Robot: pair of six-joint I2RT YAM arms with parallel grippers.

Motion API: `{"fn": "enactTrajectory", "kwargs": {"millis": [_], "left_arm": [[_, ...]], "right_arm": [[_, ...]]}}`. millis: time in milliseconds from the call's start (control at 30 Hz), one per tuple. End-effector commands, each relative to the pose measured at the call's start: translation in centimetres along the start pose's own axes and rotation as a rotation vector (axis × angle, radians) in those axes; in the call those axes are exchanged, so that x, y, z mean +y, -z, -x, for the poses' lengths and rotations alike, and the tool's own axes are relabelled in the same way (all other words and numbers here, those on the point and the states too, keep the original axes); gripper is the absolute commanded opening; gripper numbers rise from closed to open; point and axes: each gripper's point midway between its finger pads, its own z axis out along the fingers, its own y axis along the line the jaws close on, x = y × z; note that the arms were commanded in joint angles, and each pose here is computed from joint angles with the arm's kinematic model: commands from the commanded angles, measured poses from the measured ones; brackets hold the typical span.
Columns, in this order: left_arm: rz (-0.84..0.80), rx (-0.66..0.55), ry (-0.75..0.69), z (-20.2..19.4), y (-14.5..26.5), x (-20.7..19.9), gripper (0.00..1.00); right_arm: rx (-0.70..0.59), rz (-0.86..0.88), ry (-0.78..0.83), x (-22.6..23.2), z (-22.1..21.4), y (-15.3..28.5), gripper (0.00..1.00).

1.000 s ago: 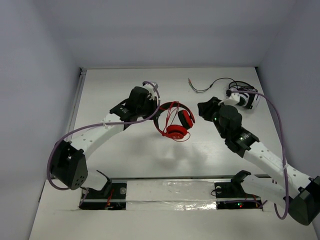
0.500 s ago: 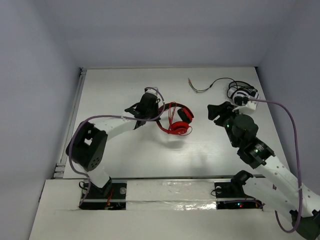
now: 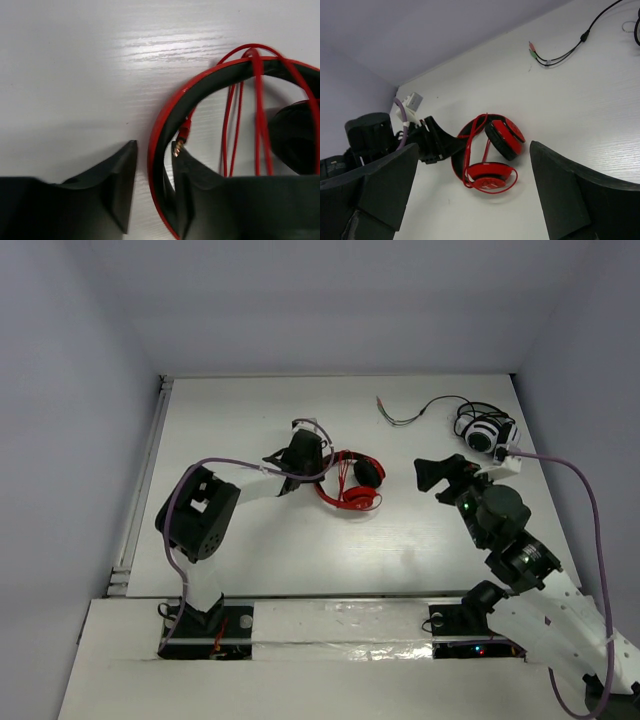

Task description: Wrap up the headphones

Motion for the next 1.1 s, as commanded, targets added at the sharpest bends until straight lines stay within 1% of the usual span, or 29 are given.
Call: {"fn": "enactTrajectory", "kwargs": {"millis": [0, 33, 67, 100, 167, 200, 267, 300, 333, 367, 400, 467, 500, 533, 567, 600, 633, 667, 700, 767, 800, 833, 867, 900, 967, 1033, 1067], "left_arm": [[-0.063, -0.145, 0.057, 5.0, 1.6, -2.1, 0.33], [-0.052, -0.142, 0.057, 4.6, 1.7, -1.7, 0.40], [-0.048, -0.144, 0.058, 4.5, 1.9, -1.5, 0.44], [-0.038, -0.153, 0.062, 4.9, 2.2, -1.0, 0.50], [-0.033, -0.148, 0.059, 4.5, 2.6, -0.7, 0.56], [-0.030, -0.149, 0.061, 4.5, 3.2, -0.5, 0.61], [-0.038, -0.157, 0.066, 4.6, 4.1, -0.4, 0.67], [-0.057, -0.185, 0.074, 5.4, 5.4, -0.7, 0.70], [-0.063, -0.182, 0.078, 5.1, 5.9, -0.5, 0.77], [-0.073, -0.198, 0.083, 5.5, 6.7, -0.6, 0.81], [-0.094, -0.237, 0.094, 6.6, 8.4, -0.8, 0.85], [-0.110, -0.267, 0.107, 7.3, 10.1, -0.8, 0.90], [-0.128, -0.306, 0.116, 8.5, 12.1, -1.0, 0.96], [-0.139, -0.324, 0.120, 9.1, 13.1, -1.2, 0.99], [-0.150, -0.342, 0.122, 9.7, 14.1, -1.3, 0.99], [-0.166, -0.381, 0.128, 10.7, 16.3, -1.3, 0.99], [-0.173, -0.405, 0.133, 11.3, 17.4, -1.3, 0.99], [-0.176, -0.429, 0.137, 11.8, 18.5, -1.1, 0.99], [-0.185, -0.466, 0.144, 12.5, 20.5, -0.9, 0.99], [-0.186, -0.509, 0.151, 13.4, 22.6, -0.5, 0.99], [-0.189, -0.529, 0.154, 13.5, 24.1, -0.1, 0.99], [-0.197, -0.535, 0.143, 13.5, 24.8, 0.0, 0.99], [-0.209, -0.542, 0.135, 13.4, 25.4, 0.0, 0.99], [-0.232, -0.567, 0.137, 13.7, 26.6, -0.1, 0.99], [-0.277, -0.576, 0.112, 13.7, 27.6, -0.7, 0.99], [-0.299, -0.614, 0.103, 14.3, 29.2, -0.8, 0.99], [-0.298, -0.635, 0.094, 14.6, 29.7, -0.6, 0.99]], "right_arm": [[-0.001, 0.025, -0.023, 0.8, 0.4, 0.1, 1.00], [-0.001, 0.027, -0.022, 0.9, 0.5, 0.0, 1.00], [-0.002, 0.026, -0.021, 1.0, 0.6, 0.0, 1.00], [-0.007, 0.031, -0.024, 1.2, 0.9, 0.0, 1.00], [-0.011, 0.037, -0.024, 1.4, 1.2, 0.0, 1.00], [-0.015, 0.043, -0.026, 1.7, 1.5, 0.1, 1.00], [-0.018, 0.051, -0.023, 2.1, 1.9, 0.1, 1.00], [-0.017, 0.050, -0.019, 2.2, 1.9, 0.0, 1.00], [-0.018, 0.049, -0.013, 2.2, 2.0, 0.0, 1.00], [-0.025, 0.050, -0.011, 2.4, 2.4, 0.0, 1.00], [-0.022, 0.046, -0.006, 2.4, 2.4, -0.1, 1.00], [-0.025, 0.052, 0.002, 2.6, 2.6, -0.1, 0.97], [-0.026, 0.060, 0.001, 2.8, 2.8, 0.0, 0.85], [-0.026, 0.071, 0.005, 3.1, 3.1, 0.2, 0.73], [-0.015, 0.093, 0.007, 3.6, 3.3, 0.5, 0.52], [-0.004, 0.097, 0.013, 3.7, 3.4, 0.7, 0.15], [-0.023, 0.121, 0.008, 4.4, 4.6, 1.5, 0.00], [-0.021, 0.140, 0.013, 4.8, 5.0, 1.9, 0.00], [-0.014, 0.149, 0.022, 4.9, 5.2, 2.4, 0.00], [-0.027, 0.193, 0.026, 5.7, 6.3, 3.5, 0.00], [-0.021, 0.188, 0.031, 5.5, 6.2, 3.7, 0.03], [-0.023, 0.187, 0.035, 5.5, 6.4, 3.8, 0.10], [-0.017, 0.181, 0.040, 5.4, 6.3, 3.8, 0.19], [-0.006, 0.172, 0.049, 5.2, 6.1, 3.7, 0.41], [-0.007, 0.161, 0.055, 5.2, 6.3, 3.7, 0.59], [-0.022, 0.160, 0.055, 5.2, 6.8, 3.9, 0.96], [-0.036, 0.145, 0.052, 5.0, 7.2, 3.9, 1.00]]}}
